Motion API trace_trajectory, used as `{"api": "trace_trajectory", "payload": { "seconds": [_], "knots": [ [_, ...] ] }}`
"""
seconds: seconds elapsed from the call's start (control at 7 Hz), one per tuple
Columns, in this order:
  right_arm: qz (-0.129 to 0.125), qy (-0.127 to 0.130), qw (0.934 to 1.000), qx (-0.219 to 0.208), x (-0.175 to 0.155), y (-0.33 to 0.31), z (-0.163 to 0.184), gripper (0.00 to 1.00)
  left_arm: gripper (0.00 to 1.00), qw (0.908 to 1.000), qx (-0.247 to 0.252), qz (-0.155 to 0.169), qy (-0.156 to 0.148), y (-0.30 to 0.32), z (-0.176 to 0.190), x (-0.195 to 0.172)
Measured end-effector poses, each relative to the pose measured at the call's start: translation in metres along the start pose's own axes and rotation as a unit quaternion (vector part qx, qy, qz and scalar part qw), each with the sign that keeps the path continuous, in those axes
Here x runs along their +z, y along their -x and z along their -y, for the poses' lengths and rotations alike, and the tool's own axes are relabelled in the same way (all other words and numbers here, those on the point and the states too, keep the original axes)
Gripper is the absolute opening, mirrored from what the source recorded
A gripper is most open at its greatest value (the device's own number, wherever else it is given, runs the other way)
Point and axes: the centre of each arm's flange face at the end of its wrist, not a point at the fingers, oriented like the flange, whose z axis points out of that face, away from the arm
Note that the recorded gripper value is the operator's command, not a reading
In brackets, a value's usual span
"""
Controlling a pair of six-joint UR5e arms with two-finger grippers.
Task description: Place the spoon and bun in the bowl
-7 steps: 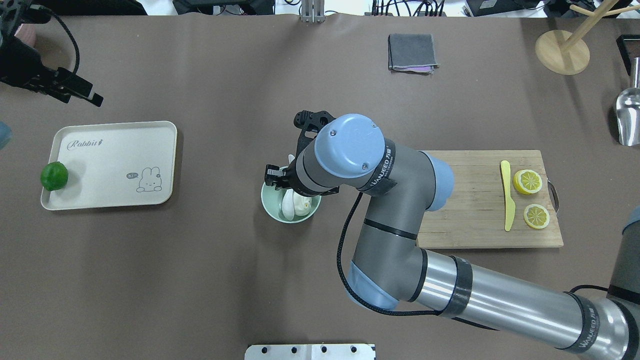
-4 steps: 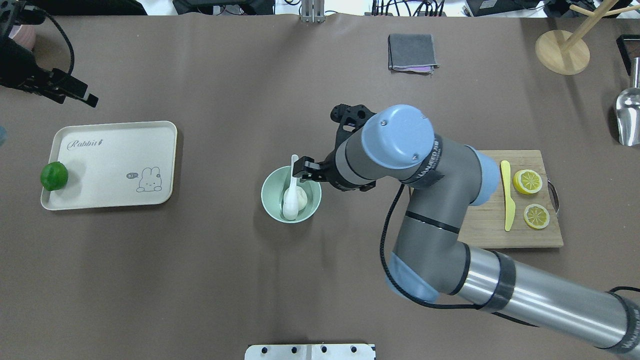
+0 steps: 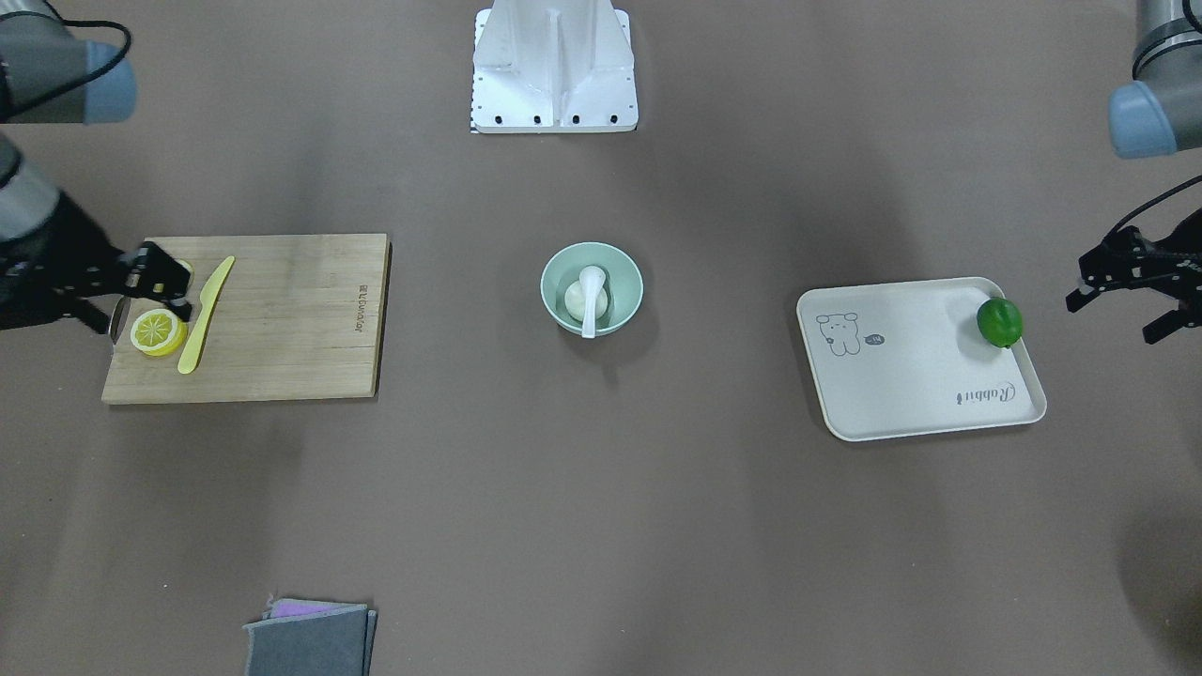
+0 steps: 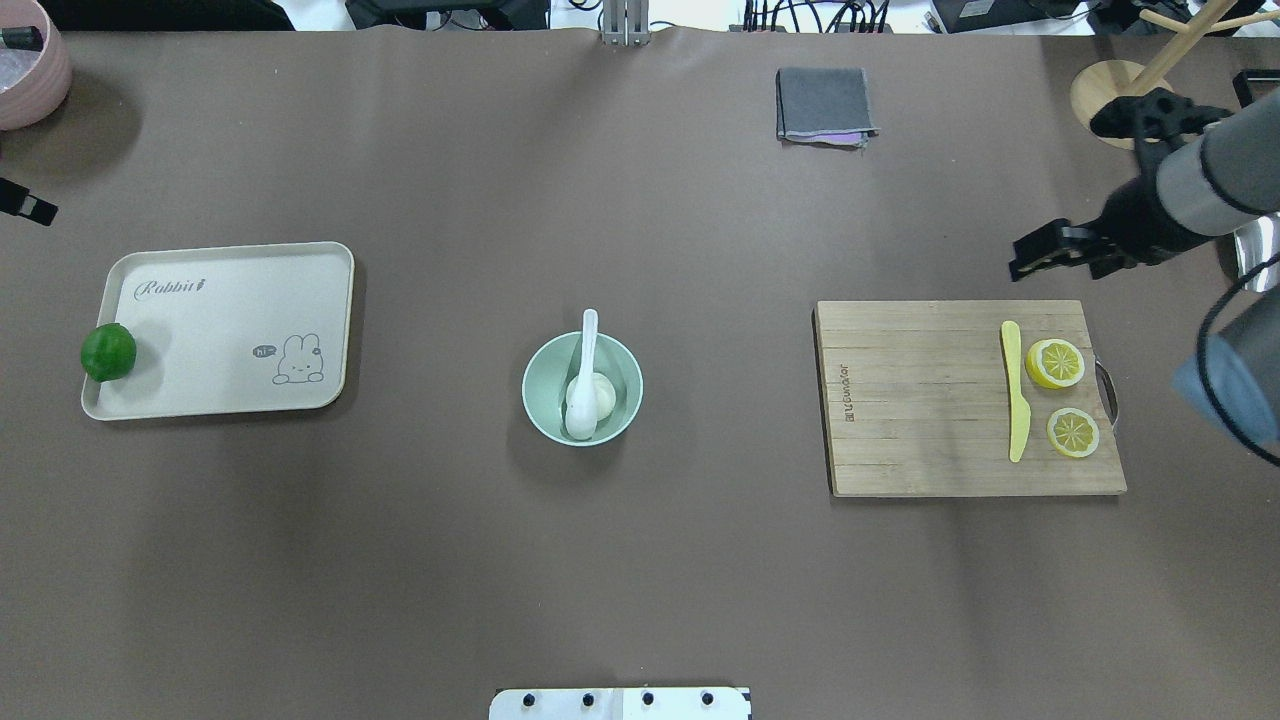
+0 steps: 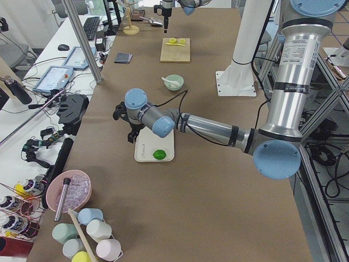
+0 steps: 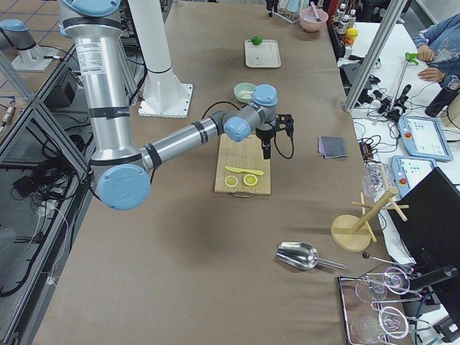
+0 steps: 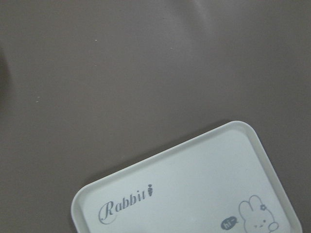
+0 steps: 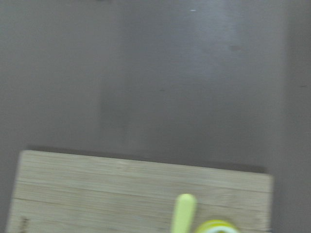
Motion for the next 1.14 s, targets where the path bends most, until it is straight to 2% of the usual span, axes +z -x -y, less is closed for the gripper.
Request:
{"api": "trace_trajectory", "payload": {
  "seconds": [0.29, 0.43, 0.71, 1.14],
  "knots": [
    [-0.015, 0.009, 0.9989, -0.044, -0.022, -0.137, -0.014, 1.0, 0.99, 0.9997, -0.002, 0.026, 0.003, 0.043, -0.051, -0.015],
    [-0.02, 0.011, 0.9984, -0.051, -0.027, -0.186, -0.02, 1.0, 0.99, 0.9989, -0.006, 0.046, 0.004, 0.055, -0.066, -0.017],
    [-0.028, 0.014, 0.9988, -0.039, -0.029, -0.236, -0.028, 1.0, 0.99, 0.9976, -0.018, 0.065, 0.014, 0.069, -0.091, -0.013],
    [-0.033, 0.014, 0.9991, -0.023, -0.026, -0.257, -0.029, 1.0, 0.99, 0.997, -0.027, 0.071, 0.018, 0.077, -0.104, -0.013]
  ]
}}
